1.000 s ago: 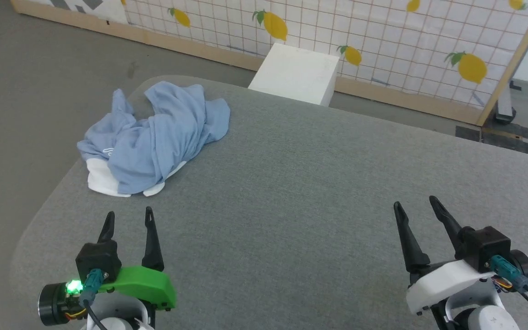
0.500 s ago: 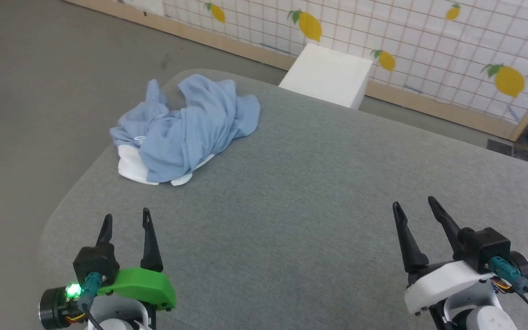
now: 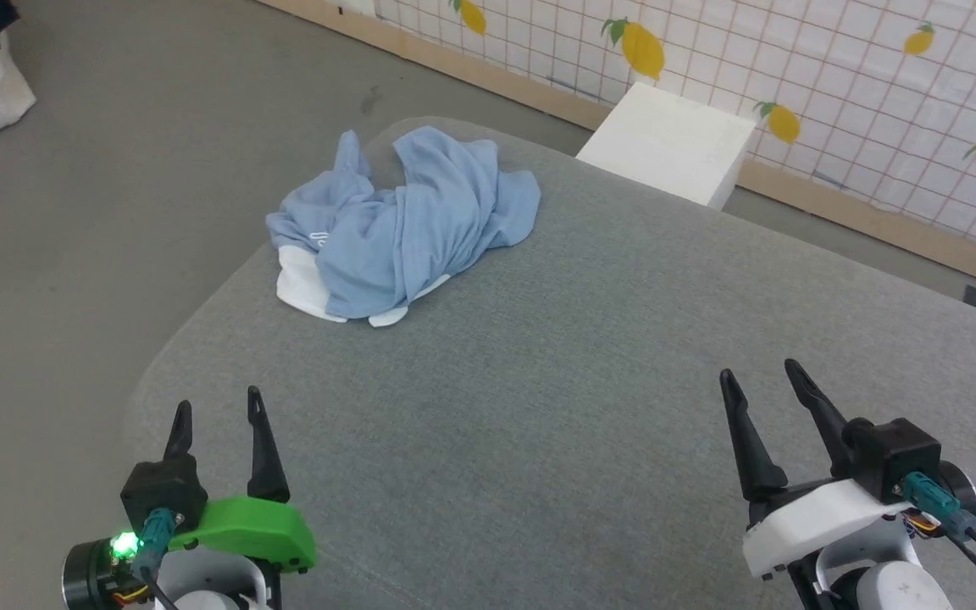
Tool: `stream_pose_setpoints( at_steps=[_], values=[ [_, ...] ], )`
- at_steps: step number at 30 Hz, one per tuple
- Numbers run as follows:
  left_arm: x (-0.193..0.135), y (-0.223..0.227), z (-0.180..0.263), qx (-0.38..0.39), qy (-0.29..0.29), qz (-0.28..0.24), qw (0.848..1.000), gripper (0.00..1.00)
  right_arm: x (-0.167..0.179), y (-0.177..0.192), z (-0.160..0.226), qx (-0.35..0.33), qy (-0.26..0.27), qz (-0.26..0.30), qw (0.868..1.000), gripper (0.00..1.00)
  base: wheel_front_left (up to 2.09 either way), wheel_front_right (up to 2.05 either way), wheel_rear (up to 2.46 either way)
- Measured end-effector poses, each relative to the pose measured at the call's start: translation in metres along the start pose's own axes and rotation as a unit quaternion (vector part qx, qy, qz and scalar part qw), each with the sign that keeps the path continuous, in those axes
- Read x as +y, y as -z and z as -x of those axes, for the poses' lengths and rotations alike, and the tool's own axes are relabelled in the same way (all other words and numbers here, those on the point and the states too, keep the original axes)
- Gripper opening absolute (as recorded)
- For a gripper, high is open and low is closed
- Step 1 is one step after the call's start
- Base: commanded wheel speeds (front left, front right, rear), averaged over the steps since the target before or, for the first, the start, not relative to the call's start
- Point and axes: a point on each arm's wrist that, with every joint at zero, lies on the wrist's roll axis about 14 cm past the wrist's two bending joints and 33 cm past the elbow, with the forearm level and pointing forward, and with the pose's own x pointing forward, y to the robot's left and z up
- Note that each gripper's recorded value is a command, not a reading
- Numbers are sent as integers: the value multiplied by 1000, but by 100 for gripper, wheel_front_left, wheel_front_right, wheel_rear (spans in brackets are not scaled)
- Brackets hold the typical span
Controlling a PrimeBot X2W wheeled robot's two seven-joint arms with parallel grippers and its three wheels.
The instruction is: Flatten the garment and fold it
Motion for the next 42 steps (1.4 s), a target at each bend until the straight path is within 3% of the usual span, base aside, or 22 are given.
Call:
stream_pose_setpoints(
  at_steps=[7, 16, 23, 30, 33, 37, 40, 41, 42],
  values=[
    [5, -12, -24, -2, 7, -1, 1000, 100, 6, 6, -11, 4, -14, -9, 1000, 100, 0, 0, 0],
    [-41, -52, -122, 3, 56, 29, 998, 100, -5, 0, -42, -11, -19, 7, 1000, 100, 0, 0, 0],
    [-81, -26, -200, 119, 81, 3, 990, 100, -32, 26, -64, -7, -4, -12, 1000, 100, 0, 0, 0],
    [-98, 71, -230, 323, 64, 0, 944, 100, -70, 79, -69, 21, 34, -45, 998, 100, 0, 0, 0],
    [-90, 112, -229, 386, 46, -23, 921, 100, -82, 101, -65, 33, 47, -59, 997, 100, 0, 0, 0],
    [-93, 165, -213, 464, 32, -12, 885, 100, -105, 126, -47, 58, 81, -63, 993, 100, 0, 0, 0],
    [-101, 188, -207, 492, 29, -9, 870, 100, -119, 133, -35, 64, 104, -64, 990, 100, 0, 0, 0],
    [-101, 193, -204, 503, 31, -15, 863, 92, -123, 135, -32, 65, 111, -64, 990, 100, 0, 0, 0],
    [-102, 196, -203, 511, 35, -23, 858, 49, -126, 135, -29, 65, 117, -63, 989, 100, 0, 0, 0]
  ],
)
